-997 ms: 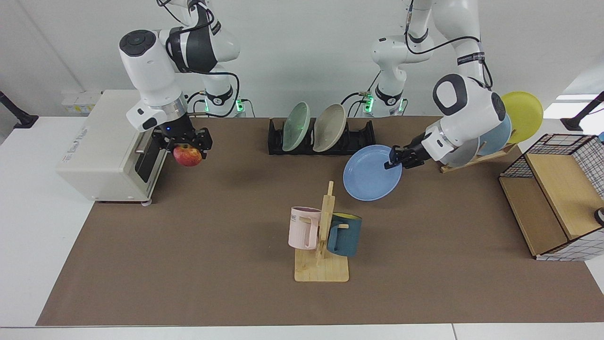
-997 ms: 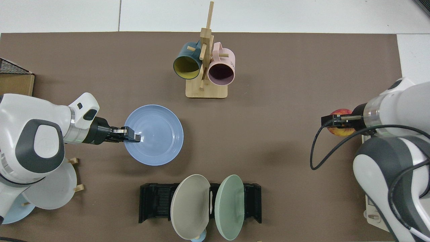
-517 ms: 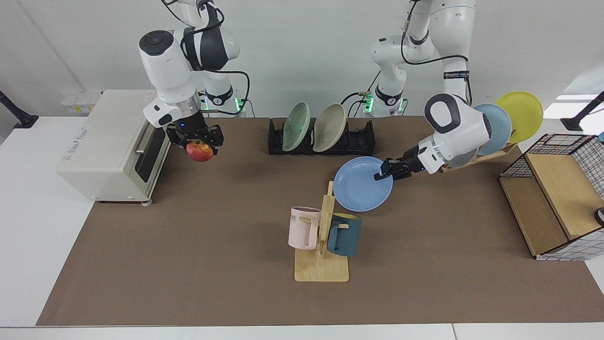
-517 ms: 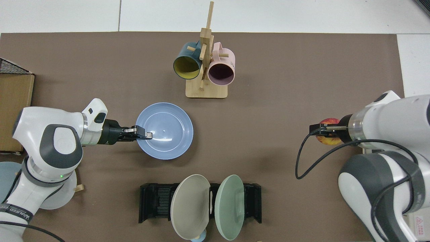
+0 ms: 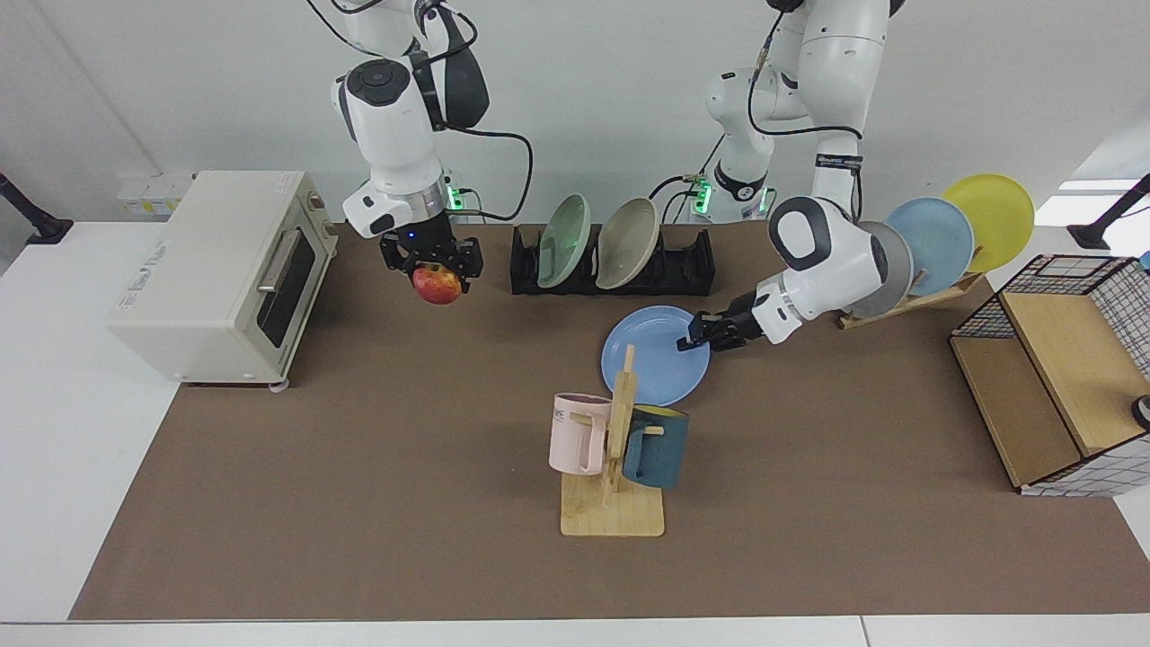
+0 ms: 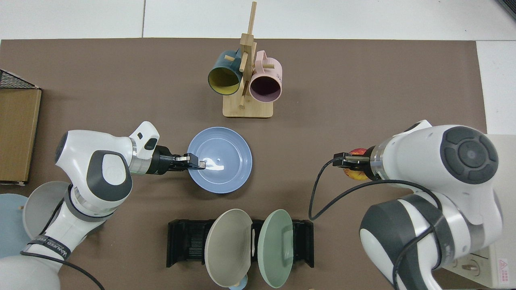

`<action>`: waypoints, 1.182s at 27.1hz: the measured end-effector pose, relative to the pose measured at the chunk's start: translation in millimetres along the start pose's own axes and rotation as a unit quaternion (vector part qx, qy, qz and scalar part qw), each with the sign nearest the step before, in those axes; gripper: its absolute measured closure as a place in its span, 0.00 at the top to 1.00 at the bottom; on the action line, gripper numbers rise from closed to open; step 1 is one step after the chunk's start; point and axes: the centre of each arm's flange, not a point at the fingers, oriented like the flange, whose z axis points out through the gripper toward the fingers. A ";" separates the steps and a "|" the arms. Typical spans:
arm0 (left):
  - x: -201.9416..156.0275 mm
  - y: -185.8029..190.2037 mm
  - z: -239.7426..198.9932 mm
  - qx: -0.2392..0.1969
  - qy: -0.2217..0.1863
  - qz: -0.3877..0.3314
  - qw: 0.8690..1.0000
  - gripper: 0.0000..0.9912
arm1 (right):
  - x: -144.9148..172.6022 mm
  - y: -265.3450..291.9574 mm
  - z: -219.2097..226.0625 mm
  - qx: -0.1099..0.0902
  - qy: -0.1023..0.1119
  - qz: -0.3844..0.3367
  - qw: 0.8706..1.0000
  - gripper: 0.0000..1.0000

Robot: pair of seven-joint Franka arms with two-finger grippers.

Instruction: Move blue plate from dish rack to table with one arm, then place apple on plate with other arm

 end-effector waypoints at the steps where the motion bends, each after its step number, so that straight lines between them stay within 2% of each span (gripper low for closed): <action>1: -0.3 4.1 3.3 0.003 0.003 0.003 1.000 0.14 | -1.8 -5.1 1.0 0.000 0.000 0.005 1.000 0.83; 9: -9.2 38.4 33.4 0.024 0.017 0.022 0.999 0.14 | -16.0 -48.6 7.6 0.000 -0.003 0.021 1.000 0.83; 15: -15.3 48.4 45.2 0.031 0.024 0.030 0.999 0.15 | -20.7 -67.5 11.8 -0.001 -0.004 0.028 1.000 0.83; 16: -16.4 47.6 47.2 0.034 0.025 0.030 0.999 0.22 | -21.7 -70.6 12.6 0.000 -0.004 0.030 1.000 0.83; 18: -18.8 44.9 51.4 0.038 0.027 0.028 0.999 0.30 | -23.1 -75.6 14.0 0.001 -0.002 0.032 0.999 0.83; 20: -21.2 42.1 55.3 0.042 0.027 0.027 0.998 0.31 | -24.5 -80.8 15.2 0.003 0.000 0.034 0.999 0.83; 23: -22.6 40.6 57.0 0.044 0.027 0.026 0.998 0.40 | -29.8 -91.6 17.4 0.006 0.002 0.038 0.999 0.83; 27: -22.5 40.6 56.9 0.044 0.027 0.026 0.998 0.45 | -37.3 -109.9 20.0 0.008 0.003 0.048 0.999 0.83; 32: -20.0 39.5 52.3 0.050 0.031 0.030 0.998 0.46 | -42.5 -131.6 25.9 0.006 0.001 0.059 0.998 0.83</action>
